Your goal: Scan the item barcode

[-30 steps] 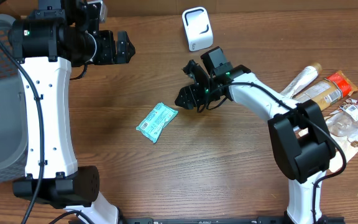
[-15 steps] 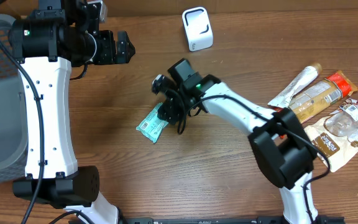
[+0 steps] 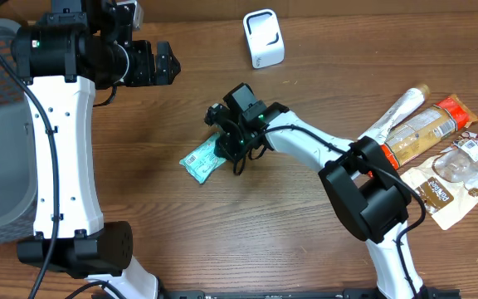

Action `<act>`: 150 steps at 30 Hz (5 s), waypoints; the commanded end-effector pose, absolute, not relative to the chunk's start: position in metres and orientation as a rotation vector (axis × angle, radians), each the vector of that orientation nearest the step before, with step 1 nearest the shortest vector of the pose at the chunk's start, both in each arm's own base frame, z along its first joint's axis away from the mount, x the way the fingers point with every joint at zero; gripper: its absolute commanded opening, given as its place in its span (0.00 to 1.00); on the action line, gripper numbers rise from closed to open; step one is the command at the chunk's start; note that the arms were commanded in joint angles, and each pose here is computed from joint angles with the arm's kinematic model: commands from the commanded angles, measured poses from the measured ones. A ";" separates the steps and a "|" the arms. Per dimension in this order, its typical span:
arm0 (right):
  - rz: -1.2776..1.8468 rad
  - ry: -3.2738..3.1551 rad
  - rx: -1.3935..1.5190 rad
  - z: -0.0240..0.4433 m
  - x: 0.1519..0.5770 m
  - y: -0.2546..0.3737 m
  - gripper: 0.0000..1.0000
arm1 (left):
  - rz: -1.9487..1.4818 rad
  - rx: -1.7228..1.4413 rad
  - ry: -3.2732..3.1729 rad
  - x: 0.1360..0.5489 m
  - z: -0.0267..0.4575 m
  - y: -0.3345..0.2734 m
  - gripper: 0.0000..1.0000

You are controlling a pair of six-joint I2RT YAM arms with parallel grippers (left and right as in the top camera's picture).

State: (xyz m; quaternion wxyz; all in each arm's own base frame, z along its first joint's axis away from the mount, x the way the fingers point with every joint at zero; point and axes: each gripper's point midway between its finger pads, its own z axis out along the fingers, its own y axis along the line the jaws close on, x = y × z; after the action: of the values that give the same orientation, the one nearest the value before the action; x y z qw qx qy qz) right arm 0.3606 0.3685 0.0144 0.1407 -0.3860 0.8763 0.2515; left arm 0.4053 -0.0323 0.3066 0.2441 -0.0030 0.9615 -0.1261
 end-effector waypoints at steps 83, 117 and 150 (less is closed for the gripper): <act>0.748 2.306 -0.460 0.285 0.394 0.229 0.04 | -0.328 0.014 2.624 0.406 0.306 -0.030 1.00; -1.109 1.336 -1.012 0.210 0.617 0.217 0.04 | -0.328 0.014 2.624 0.406 0.306 -0.030 1.00; -1.038 1.295 -1.179 0.175 0.624 0.228 0.04 | -0.328 0.014 2.624 0.407 0.306 -0.030 0.99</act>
State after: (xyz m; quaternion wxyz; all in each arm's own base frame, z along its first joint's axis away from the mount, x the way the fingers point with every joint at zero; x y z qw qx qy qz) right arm 0.6197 0.2312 0.1670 0.5143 -0.4994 0.5453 -0.4344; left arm 0.4054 -0.0317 0.3065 0.2442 -0.0035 0.9617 -0.1243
